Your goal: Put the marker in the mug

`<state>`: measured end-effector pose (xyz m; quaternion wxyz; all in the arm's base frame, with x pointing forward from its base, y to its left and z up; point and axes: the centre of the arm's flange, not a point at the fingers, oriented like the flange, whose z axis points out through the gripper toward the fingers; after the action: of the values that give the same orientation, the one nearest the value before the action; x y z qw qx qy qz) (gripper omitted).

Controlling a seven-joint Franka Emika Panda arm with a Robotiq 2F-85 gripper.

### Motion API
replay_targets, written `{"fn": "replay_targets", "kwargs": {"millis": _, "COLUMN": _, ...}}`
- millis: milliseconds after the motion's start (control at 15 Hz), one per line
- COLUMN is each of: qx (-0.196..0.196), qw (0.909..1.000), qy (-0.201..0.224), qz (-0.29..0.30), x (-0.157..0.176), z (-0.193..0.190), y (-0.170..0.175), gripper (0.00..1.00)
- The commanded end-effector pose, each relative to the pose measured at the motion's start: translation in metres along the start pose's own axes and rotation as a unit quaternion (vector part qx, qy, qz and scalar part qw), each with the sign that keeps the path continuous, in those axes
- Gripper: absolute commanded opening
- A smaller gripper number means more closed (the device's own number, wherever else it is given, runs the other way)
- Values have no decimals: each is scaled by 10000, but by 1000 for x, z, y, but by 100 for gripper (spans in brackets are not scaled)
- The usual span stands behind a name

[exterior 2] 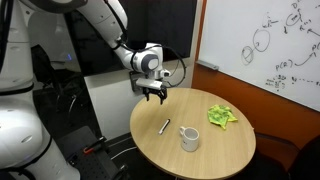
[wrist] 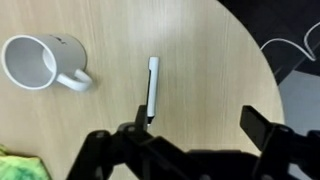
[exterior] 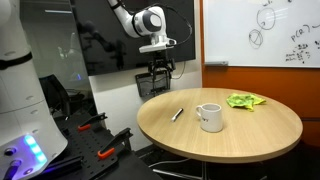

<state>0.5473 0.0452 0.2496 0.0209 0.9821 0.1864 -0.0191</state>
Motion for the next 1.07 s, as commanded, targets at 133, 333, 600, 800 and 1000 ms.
{"fn": "replay_targets", "kwargs": {"millis": 133, "qx": 625, "qw": 9973, "qy": 48, "qz": -386, "x": 42, "z": 64, "y": 29, "gripper": 100}}
{"fn": "replay_targets", "kwargs": {"millis": 333, "qx": 750, "qw": 9969, "qy": -87, "qz": -244, "x": 58, "z": 103, "y": 44, "gripper": 100}}
{"fn": "replay_targets", "kwargs": {"millis": 600, "qx": 728, "qw": 9971, "qy": -199, "qz": -113, "x": 70, "z": 147, "y": 56, "gripper": 100}}
{"fn": "replay_targets", "kwargs": {"millis": 800, "qx": 693, "qw": 9975, "qy": -112, "qz": -79, "x": 80, "z": 166, "y": 60, "gripper": 100}}
{"fn": "replay_targets", "kwargs": {"millis": 1000, "qx": 759, "qw": 9971, "qy": 37, "qz": -2, "x": 91, "z": 181, "y": 66, "gripper": 100}}
